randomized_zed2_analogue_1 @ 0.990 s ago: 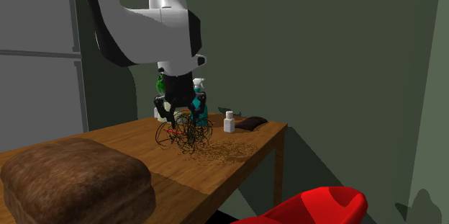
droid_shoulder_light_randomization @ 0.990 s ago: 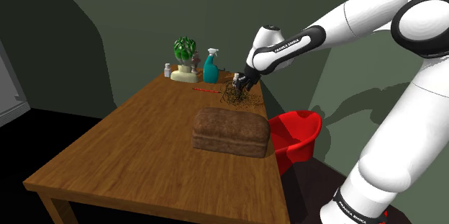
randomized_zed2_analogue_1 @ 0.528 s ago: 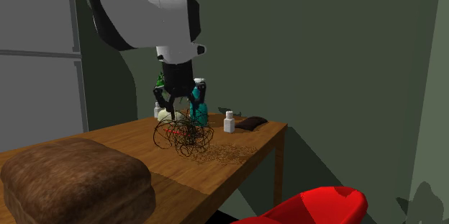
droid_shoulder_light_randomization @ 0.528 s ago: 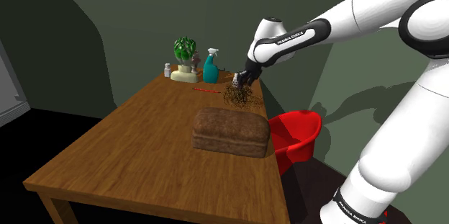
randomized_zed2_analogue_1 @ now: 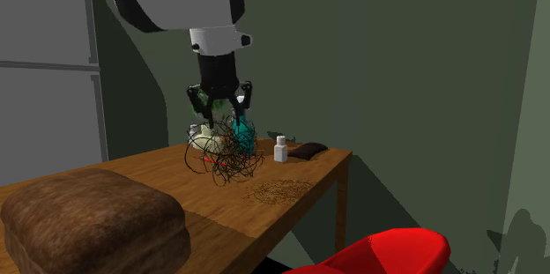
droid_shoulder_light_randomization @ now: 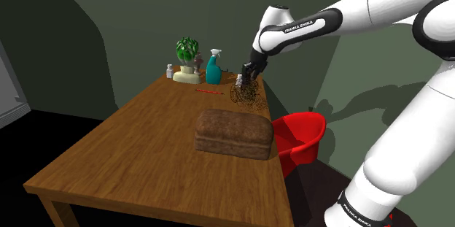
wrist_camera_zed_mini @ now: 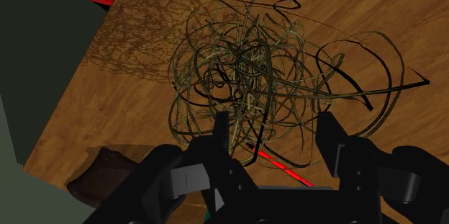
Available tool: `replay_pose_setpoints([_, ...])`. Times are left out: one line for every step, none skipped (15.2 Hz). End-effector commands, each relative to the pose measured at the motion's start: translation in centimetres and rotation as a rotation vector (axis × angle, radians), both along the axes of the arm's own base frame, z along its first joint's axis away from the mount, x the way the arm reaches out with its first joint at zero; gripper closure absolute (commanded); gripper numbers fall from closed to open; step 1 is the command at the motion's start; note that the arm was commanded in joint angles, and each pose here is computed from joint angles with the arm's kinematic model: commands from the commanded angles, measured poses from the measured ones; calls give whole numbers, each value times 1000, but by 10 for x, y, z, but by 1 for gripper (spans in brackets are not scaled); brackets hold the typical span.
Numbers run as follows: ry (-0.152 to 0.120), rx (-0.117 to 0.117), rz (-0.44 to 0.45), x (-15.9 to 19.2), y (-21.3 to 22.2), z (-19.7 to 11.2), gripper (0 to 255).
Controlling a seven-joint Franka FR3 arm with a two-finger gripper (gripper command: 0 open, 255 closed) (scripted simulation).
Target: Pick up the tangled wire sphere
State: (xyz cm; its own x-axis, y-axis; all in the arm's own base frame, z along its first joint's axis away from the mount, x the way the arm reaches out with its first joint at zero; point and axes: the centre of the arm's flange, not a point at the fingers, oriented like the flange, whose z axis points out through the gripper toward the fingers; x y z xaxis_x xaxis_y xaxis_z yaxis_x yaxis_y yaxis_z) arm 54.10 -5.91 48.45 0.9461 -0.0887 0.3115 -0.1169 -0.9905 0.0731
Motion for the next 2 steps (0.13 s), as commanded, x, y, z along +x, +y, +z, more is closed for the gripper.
replay_pose_setpoints([-3,0,0,-1,1,6,255])
replay_pose_setpoints([-3,0,0,-1,1,6,255])
